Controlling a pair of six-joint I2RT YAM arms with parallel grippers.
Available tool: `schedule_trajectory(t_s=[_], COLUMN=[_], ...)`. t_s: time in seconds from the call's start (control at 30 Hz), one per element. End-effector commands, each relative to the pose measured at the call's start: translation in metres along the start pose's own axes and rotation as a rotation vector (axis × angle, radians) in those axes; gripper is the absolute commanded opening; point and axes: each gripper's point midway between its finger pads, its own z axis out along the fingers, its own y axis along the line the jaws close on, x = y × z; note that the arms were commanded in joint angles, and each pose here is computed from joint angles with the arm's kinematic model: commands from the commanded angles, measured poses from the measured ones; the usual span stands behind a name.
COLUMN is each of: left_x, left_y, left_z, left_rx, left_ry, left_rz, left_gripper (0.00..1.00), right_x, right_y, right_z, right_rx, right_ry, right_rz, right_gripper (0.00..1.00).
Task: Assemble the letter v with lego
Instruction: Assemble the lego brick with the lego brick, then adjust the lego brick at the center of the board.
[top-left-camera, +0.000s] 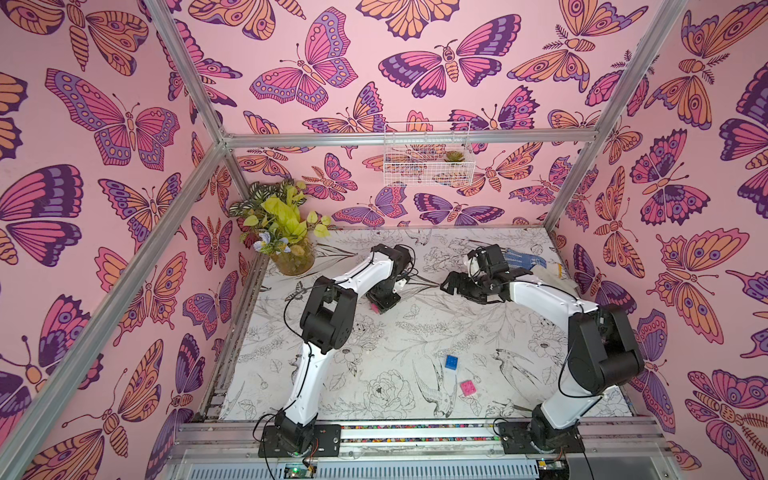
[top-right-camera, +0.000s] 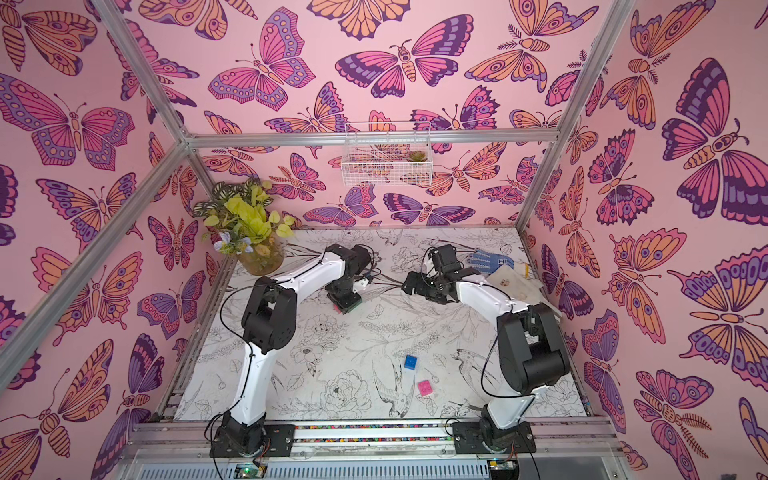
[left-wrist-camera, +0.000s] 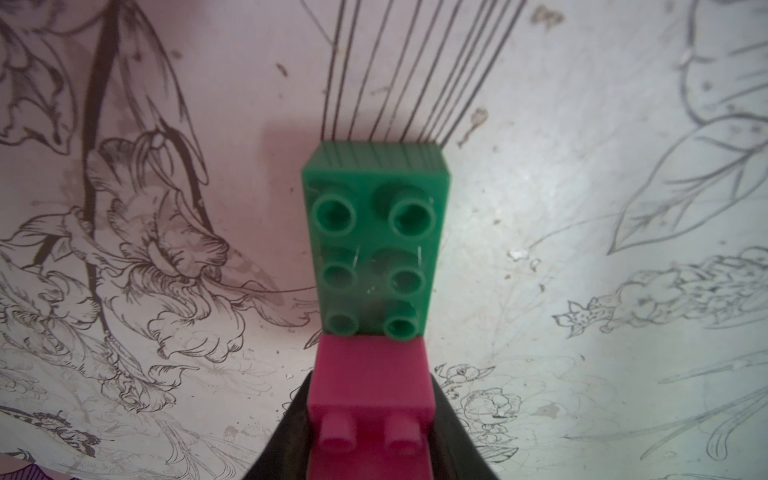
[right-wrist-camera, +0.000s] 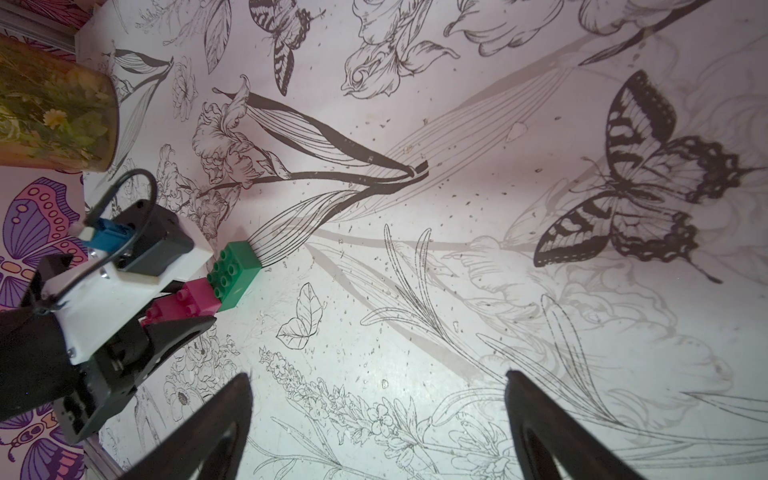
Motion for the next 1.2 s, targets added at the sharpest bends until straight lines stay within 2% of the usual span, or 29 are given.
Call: schedule_trajectory(t_s=[0.0,0.1,0.17,0.2,0.27,0.4,0.53,0.73,1.0,1.17], left_x=[0.021,0.015,0.009,0.006,0.001,-0.007,-0.014,-0.024,-0.032,-0.03], left_y=[-0.027,-0.025,-0.022,-0.021,-0.018,-0.016,-0.011,-0.008,-0.015,-0.02], left_z=[0.045,0.039,0.03,0.026,0.016,0.0,-0.005,0.006,0.019,0.024], left_rx=[0.103,0.087,0.072,0.066,0.052,0.052,0.033,0.025,0.068,0.094], left_ry=[0.156,0.126,0.077,0.054,0.018,-0.035,-0.067,-0.057,-0.041,-0.032], left_rz=[0.036,0.019,0.008,0.006,-0.003,-0.011,-0.015,0.016,0.095,0.133], left_gripper=[0.22,0.28,0.44,0.48,0.53,0.55,0.55,0.54,0.46,0.27], right_x=[-0.005,-0.005,-0.005,-0.005,-0.005,-0.005,-0.005,-0.005,-0.004,-0.005], right_y=[0.007,0.007,0.007,0.007,0.006,0.006,0.006,0.007,0.005,0.007], right_z=[0.001,0.001,0.002,0.002,0.002,0.003,0.002,-0.001,-0.002,-0.003], right_rx=[-0.011,-0.009,-0.009,-0.007,-0.007,-0.005,-0.003,0.002,0.01,0.006], right_ry=[-0.004,-0.005,-0.004,-0.003,-0.002,-0.002,-0.002,-0.002,0.001,-0.003], right_rz=[-0.011,-0.012,-0.013,-0.012,-0.01,-0.008,-0.009,-0.015,-0.021,-0.022], right_gripper=[0.96,0.96,0.96,0.96,0.96,0.96,0.96,0.96,0.96,0.96])
